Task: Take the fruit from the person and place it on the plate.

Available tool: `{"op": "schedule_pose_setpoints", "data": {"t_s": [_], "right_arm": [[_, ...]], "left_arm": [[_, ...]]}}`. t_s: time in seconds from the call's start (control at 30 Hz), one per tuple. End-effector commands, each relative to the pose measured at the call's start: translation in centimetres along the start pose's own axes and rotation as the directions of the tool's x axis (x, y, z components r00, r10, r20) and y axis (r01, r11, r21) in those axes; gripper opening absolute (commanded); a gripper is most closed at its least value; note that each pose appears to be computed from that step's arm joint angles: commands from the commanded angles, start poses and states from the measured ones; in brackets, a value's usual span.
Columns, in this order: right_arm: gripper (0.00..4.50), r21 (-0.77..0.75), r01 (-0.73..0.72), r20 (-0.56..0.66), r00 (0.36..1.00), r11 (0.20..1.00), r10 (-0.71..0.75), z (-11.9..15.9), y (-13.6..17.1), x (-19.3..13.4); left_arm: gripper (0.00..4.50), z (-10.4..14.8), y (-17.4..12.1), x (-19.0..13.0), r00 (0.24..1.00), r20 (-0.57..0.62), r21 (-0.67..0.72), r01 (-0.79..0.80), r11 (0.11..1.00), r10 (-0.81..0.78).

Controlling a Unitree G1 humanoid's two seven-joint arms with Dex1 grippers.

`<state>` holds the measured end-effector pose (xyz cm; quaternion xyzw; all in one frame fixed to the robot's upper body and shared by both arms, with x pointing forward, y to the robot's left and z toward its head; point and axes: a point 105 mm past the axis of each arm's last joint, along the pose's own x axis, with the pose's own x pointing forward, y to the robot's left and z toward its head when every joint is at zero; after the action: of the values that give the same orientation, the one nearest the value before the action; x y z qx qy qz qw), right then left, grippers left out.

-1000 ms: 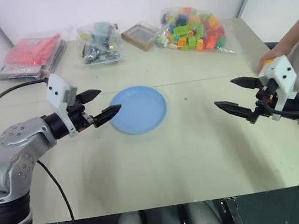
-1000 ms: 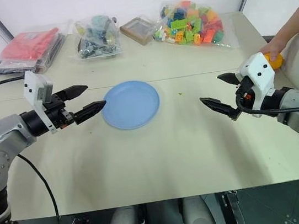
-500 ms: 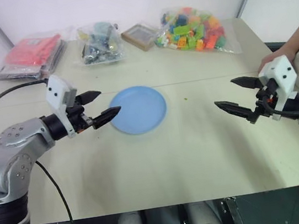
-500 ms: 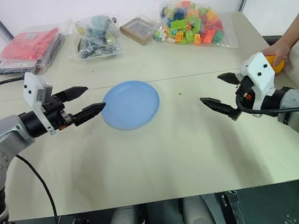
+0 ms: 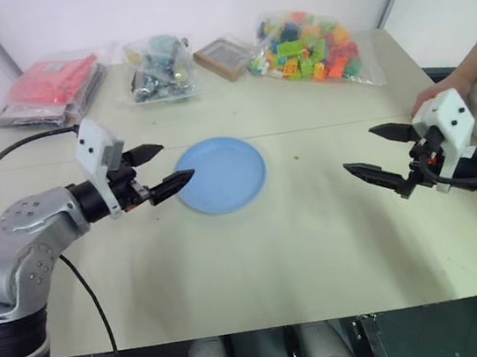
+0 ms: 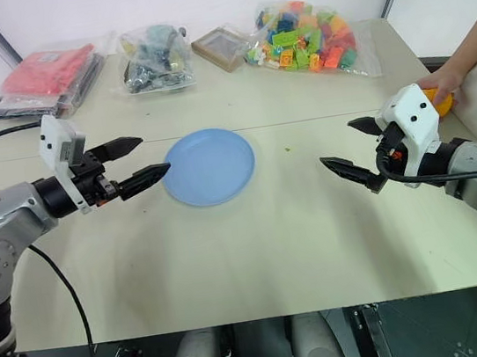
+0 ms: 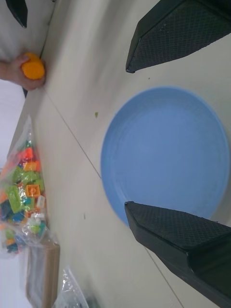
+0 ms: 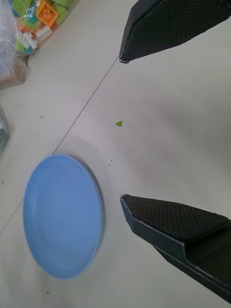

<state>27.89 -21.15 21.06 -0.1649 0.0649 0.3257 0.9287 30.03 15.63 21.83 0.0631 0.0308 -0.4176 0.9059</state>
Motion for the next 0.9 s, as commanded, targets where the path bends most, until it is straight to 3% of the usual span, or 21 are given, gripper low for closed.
{"op": "schedule_pose_setpoints", "data": {"t_s": [0.03, 0.53, 0.67, 0.77, 0.9], "right_arm": [[4.46, -0.044, 0.015, 0.042, 0.999, 0.999, -0.013, 1.5, -0.2, -0.5], [4.46, -0.044, 0.011, 0.05, 0.999, 0.999, -0.009, 1.8, -0.2, -0.1], [4.46, -0.045, 0.008, 0.052, 0.999, 0.999, -0.005, 1.8, -0.1, 0.0], [4.46, -0.051, 0.009, 0.054, 0.999, 0.999, -0.007, 1.9, -0.3, 0.0], [4.46, -0.035, -0.009, 0.117, 0.993, 0.999, 0.013, 3.3, 0.1, 0.3]], "left_arm": [[4.5, 0.9, -0.3, -0.1, 1.0, 0.027, 0.038, 0.002, 0.999, -0.003], [4.5, 1.5, 0.0, 0.0, 0.998, 0.058, 0.064, -0.036, 0.997, 0.033], [4.5, 3.0, 1.5, 0.3, 0.977, 0.147, 0.11, -0.171, 0.979, 0.154], [4.5, 4.7, 2.8, 0.8, 0.926, 0.247, 0.211, -0.339, 0.917, 0.286], [4.5, 5.6, 2.4, 1.2, 0.894, 0.337, 0.316, -0.402, 0.859, 0.294]]}}
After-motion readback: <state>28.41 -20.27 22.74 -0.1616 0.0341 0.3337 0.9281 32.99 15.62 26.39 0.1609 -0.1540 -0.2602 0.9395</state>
